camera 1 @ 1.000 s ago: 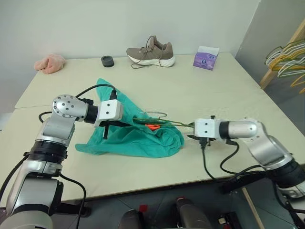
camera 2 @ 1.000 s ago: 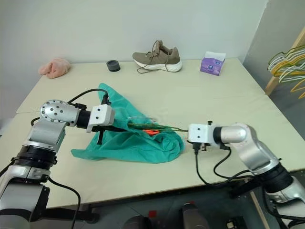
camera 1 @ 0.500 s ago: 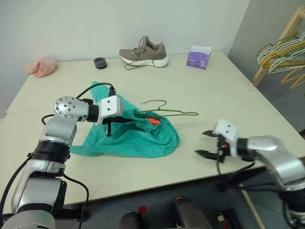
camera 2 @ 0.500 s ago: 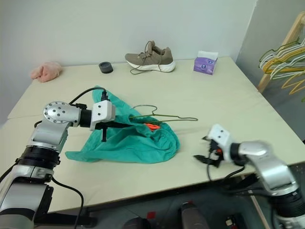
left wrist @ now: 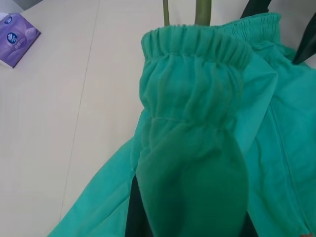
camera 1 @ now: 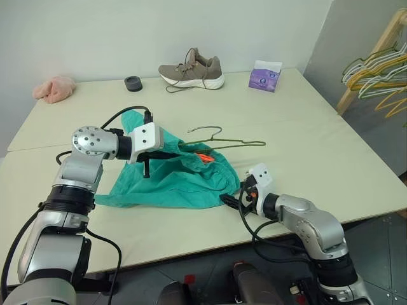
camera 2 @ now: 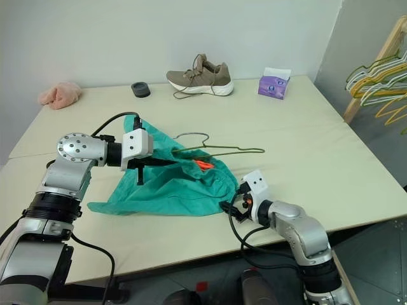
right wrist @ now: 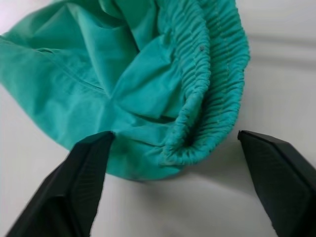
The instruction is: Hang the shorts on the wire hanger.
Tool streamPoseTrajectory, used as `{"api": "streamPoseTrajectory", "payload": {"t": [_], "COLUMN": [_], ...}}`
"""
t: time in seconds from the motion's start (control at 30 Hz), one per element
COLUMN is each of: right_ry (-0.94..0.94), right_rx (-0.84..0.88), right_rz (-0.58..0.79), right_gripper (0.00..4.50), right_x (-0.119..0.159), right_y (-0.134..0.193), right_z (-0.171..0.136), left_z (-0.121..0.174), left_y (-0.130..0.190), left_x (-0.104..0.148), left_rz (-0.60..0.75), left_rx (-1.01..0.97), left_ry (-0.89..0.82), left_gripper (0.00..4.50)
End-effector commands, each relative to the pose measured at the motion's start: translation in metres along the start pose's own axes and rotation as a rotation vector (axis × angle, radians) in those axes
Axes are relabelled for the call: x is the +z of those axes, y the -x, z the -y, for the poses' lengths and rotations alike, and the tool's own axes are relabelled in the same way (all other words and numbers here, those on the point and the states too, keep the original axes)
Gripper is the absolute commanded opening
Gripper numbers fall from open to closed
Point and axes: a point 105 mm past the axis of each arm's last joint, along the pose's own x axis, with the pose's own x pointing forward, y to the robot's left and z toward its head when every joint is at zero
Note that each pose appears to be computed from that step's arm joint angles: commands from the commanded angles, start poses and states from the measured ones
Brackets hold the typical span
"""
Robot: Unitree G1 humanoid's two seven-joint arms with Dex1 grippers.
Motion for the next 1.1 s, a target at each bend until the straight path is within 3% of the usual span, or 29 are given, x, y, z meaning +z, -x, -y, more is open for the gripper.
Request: {"api": "streamPoseTrajectory", "payload": {"t": [0.03,0.3,0.47,0.8,1.1], "right_ry": [0.013,0.083,0.163,0.232,0.342], "right_rx": [-0.030,-0.172,-0.209,-0.056,-0.134], "right_rz": [0.039,0.127,0.189,0.127,0.089], "right_gripper": [2.88,0.12,0.05,0.05,0.05], "right_x": [0.009,0.027,0.048,0.059,0.058], "right_y": [-0.006,-0.012,0.009,0.047,0.047], "right_z": [0.002,0.028,0.059,0.069,0.078], "left_z": [-0.011,-0.013,-0.006,0.010,0.005], "left_y": [0.009,0.015,0.033,0.061,0.054], "left_x": [0.015,0.014,0.012,0.011,0.033], "left_rz": [0.040,0.053,0.054,-0.018,0.136], "left_rx": [0.058,0.106,0.074,-0.084,-0.068], "left_ry": [-0.041,-0.009,0.100,0.228,0.314], "left_gripper": [0.00,0.00,0.00,0.00,0.00]}}
